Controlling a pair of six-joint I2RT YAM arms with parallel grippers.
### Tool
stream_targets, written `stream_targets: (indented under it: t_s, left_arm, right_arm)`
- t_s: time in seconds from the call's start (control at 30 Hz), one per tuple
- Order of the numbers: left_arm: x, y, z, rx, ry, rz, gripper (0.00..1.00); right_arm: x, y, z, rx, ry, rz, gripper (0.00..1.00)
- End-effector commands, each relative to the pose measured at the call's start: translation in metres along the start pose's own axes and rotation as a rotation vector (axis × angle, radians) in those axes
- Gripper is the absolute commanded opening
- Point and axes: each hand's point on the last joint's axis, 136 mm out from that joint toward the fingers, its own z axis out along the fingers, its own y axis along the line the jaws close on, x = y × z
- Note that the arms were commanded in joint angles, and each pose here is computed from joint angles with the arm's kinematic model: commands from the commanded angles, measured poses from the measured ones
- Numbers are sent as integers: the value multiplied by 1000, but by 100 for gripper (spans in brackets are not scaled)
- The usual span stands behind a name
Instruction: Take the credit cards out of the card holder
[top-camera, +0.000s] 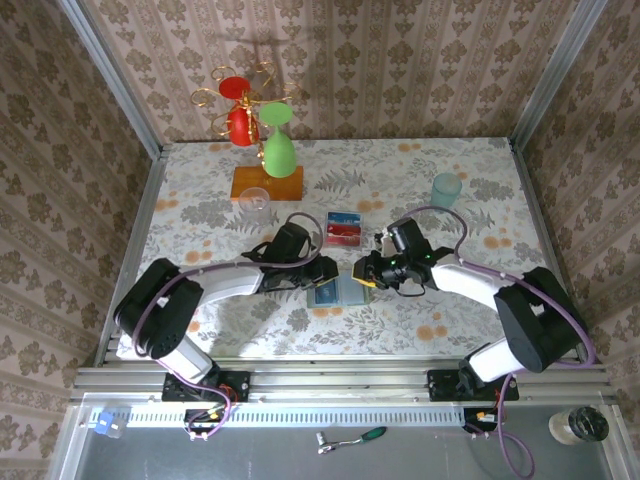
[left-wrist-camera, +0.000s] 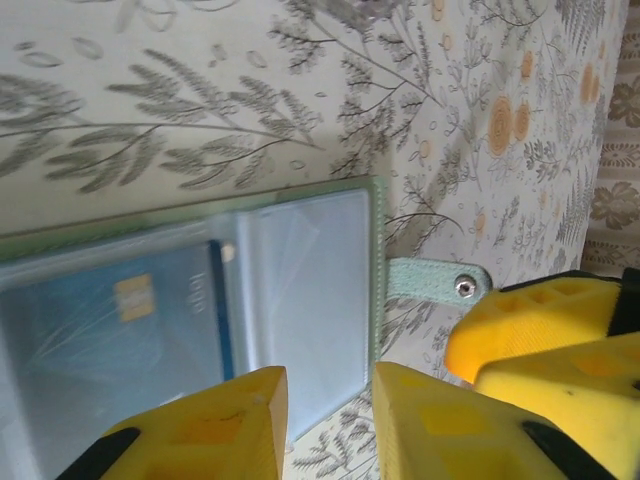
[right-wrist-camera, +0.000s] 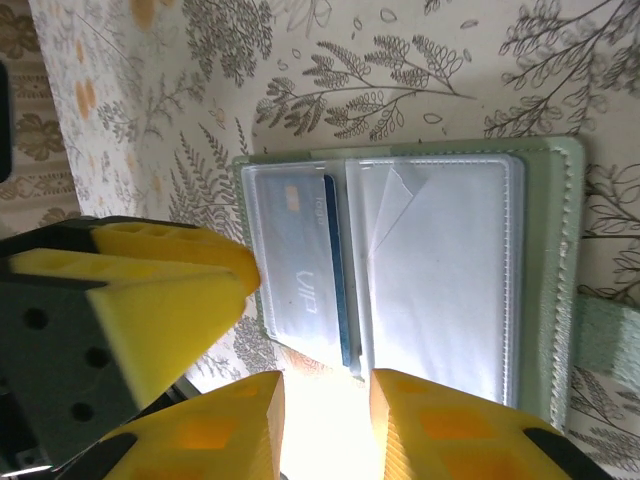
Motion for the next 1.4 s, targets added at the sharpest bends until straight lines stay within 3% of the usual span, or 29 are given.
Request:
stream_targets:
  t_s: [0.0,0.7,1.37]
  left_arm:
    - [0,14,-12,-28,-33,-2,28]
    - [11,56,-14,-78,-7,-61,3]
    - [18,76,-9,-115,19,-85,0]
  right_arm:
    - [-4,16,9,-31,12,-19,29]
    - [8,26,50,-3,97,-40,28]
    - [10,20,69,34,133,-45,28]
